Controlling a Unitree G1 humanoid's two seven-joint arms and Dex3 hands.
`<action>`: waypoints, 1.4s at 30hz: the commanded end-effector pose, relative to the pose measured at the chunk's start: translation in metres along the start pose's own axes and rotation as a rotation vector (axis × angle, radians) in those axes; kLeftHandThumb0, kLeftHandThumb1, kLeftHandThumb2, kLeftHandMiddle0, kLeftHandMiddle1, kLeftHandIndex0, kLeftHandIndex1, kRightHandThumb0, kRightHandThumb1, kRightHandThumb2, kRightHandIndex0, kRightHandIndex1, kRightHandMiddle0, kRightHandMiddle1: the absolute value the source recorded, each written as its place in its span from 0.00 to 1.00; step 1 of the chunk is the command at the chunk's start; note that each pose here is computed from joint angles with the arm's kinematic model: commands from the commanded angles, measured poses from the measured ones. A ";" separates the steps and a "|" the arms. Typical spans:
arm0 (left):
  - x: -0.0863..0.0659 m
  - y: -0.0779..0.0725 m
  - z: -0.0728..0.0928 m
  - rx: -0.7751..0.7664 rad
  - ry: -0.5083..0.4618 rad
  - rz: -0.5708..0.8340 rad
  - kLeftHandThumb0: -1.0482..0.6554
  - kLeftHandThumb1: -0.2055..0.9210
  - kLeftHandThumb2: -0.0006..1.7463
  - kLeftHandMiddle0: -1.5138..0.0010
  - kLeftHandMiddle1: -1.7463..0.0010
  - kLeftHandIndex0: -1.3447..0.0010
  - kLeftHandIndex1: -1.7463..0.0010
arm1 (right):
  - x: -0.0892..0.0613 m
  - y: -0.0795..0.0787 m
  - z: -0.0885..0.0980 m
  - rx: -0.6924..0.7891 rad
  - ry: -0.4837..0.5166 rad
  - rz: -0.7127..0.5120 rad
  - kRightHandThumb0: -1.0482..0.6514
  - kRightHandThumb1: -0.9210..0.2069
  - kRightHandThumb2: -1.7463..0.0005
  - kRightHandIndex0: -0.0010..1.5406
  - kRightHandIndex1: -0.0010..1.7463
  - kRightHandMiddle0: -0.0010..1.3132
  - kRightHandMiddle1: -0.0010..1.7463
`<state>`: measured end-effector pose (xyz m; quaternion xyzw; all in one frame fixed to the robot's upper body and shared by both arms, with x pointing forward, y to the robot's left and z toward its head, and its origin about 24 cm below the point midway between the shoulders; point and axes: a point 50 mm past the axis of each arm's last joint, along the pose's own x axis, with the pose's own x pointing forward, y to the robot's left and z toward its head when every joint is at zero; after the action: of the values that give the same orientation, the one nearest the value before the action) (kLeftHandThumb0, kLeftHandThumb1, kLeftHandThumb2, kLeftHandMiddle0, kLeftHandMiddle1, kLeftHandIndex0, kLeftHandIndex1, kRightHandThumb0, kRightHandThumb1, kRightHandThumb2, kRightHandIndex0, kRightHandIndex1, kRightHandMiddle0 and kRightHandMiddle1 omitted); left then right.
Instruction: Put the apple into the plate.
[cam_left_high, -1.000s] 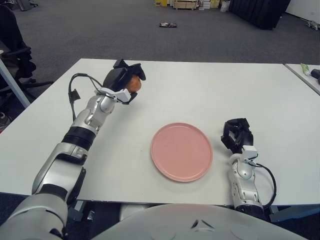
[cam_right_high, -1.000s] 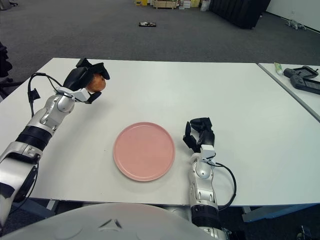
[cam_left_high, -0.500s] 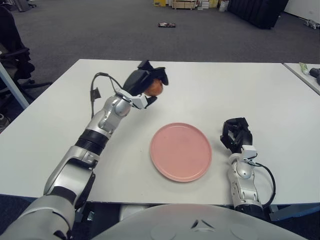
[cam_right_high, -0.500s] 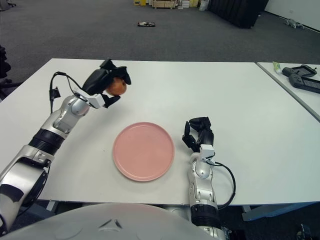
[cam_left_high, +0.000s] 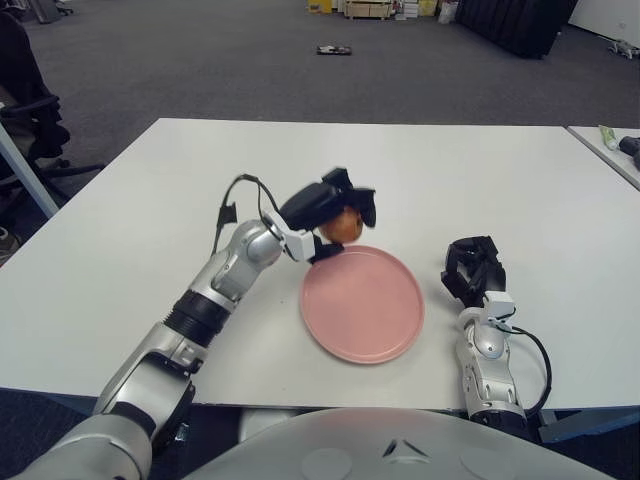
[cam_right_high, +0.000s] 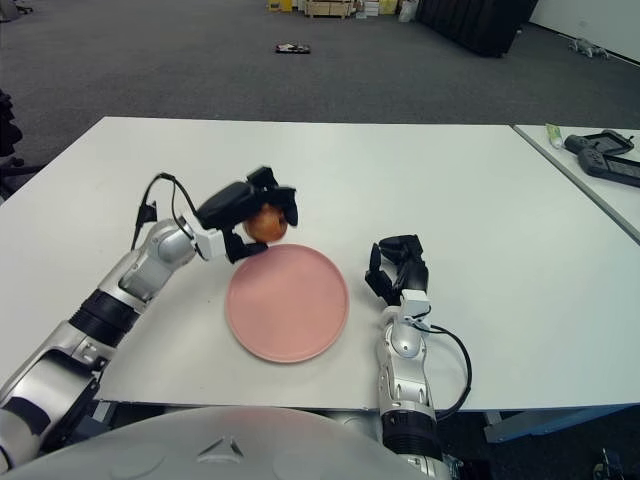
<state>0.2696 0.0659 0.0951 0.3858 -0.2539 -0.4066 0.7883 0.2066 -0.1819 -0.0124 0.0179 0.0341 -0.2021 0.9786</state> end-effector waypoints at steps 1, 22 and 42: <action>0.002 0.001 0.003 0.012 -0.041 -0.048 0.61 0.22 0.86 0.47 0.00 0.40 0.24 | -0.007 -0.005 -0.013 -0.009 0.081 -0.021 0.40 0.18 0.54 0.35 0.74 0.24 1.00; -0.005 -0.060 -0.016 -0.024 -0.055 -0.402 0.61 0.28 0.89 0.57 0.00 0.52 0.00 | -0.007 -0.007 -0.013 -0.027 0.085 -0.029 0.40 0.16 0.56 0.35 0.75 0.22 1.00; -0.001 -0.052 -0.023 0.040 -0.032 -0.690 0.19 0.80 0.42 0.99 0.92 0.99 0.94 | -0.006 -0.006 -0.013 -0.025 0.080 -0.013 0.40 0.17 0.55 0.36 0.75 0.23 1.00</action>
<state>0.2643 0.0491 0.0532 0.4482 -0.1814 -0.6231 0.6148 0.2050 -0.1834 -0.0120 0.0141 0.0360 -0.2047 0.9781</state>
